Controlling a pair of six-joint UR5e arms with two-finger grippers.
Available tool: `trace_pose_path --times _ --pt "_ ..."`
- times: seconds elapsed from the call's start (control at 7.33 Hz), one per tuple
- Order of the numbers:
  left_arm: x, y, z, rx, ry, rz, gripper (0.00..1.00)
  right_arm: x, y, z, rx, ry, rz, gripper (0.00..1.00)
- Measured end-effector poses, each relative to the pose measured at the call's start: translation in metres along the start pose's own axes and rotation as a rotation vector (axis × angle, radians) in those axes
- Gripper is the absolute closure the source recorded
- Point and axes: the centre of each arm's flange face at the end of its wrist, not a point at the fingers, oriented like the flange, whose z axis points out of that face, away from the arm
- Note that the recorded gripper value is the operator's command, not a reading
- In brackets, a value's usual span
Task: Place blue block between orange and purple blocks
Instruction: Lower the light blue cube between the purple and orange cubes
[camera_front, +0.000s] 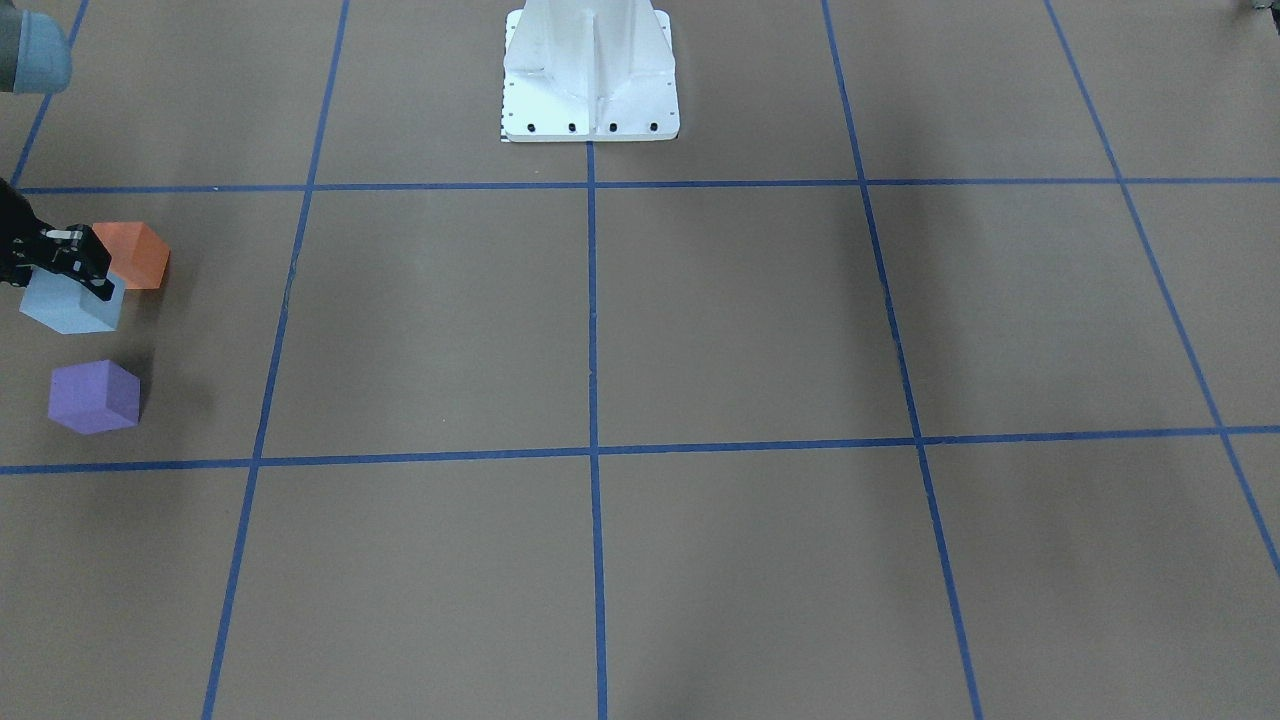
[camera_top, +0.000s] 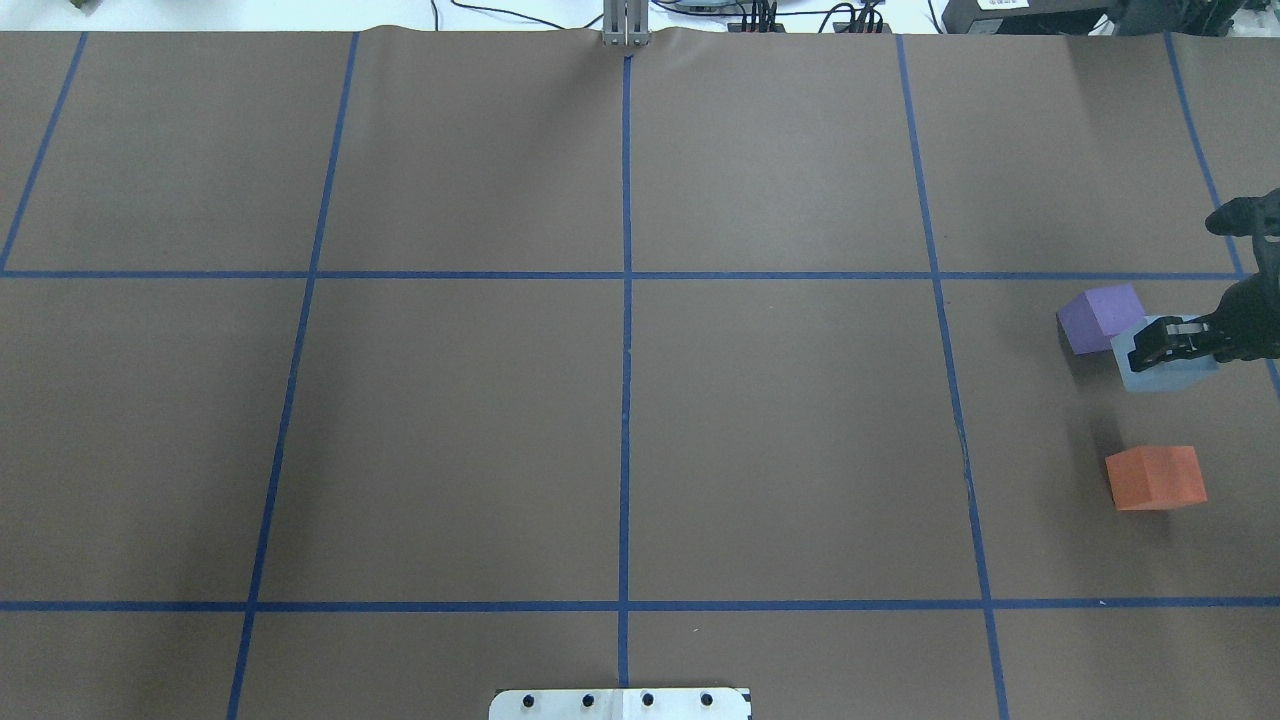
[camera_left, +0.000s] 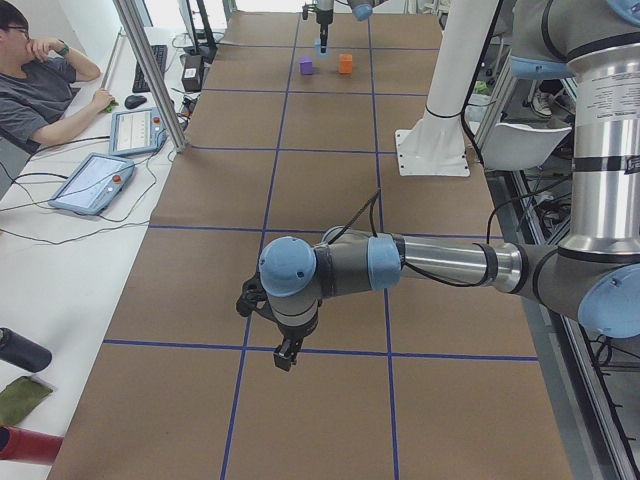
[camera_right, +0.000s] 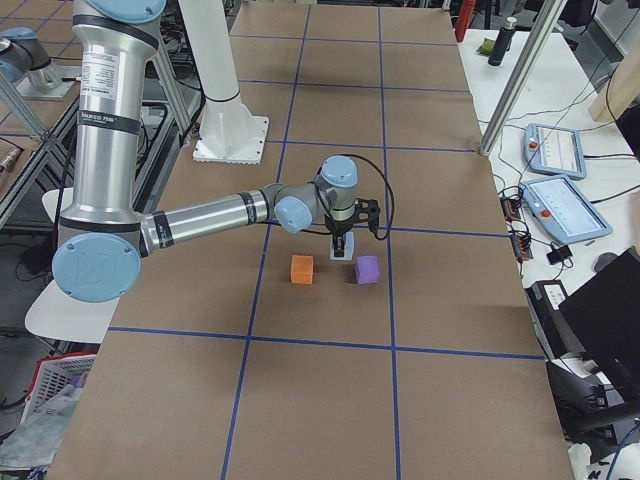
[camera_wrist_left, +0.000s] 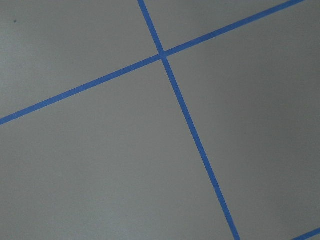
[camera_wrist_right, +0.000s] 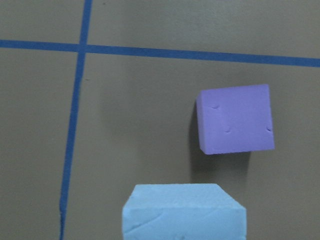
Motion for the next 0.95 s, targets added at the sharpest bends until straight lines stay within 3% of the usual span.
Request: trace_pose_path --times 0.27,0.55,0.95 --pt "0.0 0.0 0.0 0.0 0.0 0.0 0.0 0.014 0.0 0.014 0.012 0.02 0.024 1.0" --pt "0.0 0.0 0.0 0.0 0.0 0.0 0.0 0.023 0.001 0.033 0.024 0.002 0.018 1.0" --pt "0.0 0.001 0.0 0.0 0.0 -0.001 0.0 0.006 0.012 0.053 0.006 -0.003 0.018 1.0"
